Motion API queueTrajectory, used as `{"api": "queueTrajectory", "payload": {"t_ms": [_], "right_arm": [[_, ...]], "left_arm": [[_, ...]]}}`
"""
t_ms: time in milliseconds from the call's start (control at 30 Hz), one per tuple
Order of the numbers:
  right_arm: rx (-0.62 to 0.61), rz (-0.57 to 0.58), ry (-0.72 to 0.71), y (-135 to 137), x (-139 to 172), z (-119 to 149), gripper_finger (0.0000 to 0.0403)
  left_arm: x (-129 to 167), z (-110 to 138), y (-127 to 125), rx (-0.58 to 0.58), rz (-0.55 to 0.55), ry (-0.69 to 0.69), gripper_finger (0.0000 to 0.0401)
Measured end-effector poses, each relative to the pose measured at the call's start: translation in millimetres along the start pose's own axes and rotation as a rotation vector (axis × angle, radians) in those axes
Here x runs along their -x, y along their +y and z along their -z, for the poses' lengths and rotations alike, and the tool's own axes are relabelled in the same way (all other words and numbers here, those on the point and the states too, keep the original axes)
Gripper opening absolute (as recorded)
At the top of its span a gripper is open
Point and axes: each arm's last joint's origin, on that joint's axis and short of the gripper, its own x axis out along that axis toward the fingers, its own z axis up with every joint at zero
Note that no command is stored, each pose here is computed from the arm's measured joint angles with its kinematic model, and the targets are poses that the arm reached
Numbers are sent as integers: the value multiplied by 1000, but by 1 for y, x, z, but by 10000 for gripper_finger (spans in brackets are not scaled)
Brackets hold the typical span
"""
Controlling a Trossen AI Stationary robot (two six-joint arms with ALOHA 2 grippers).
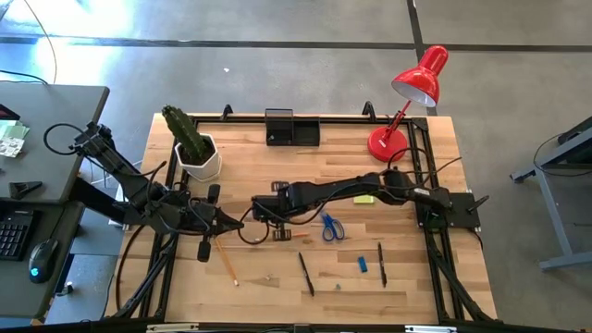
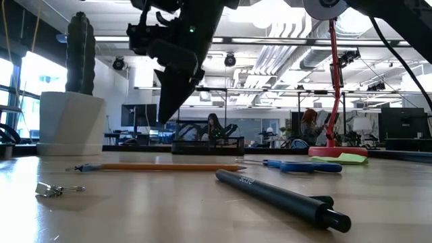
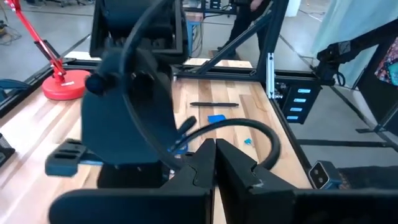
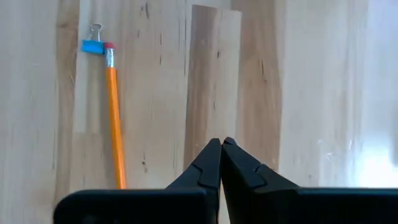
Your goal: Pick and place office supplies into organizer
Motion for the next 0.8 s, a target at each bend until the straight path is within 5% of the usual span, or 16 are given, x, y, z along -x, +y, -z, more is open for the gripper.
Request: {"api": "queueTrajectory", "payload": {"t_ms": [233,600,800], "right_arm": [[27,-121,65,9,-6,9,16],[41,-120,39,25,-48,28,117],[26,-124,44,26,-50,30,121]], "left_arm": [[5,3,-7,-20,23,0,3],[6,2,-8,-17,25,-4,3],[6,2,-8,-20,23,-4,3]]}}
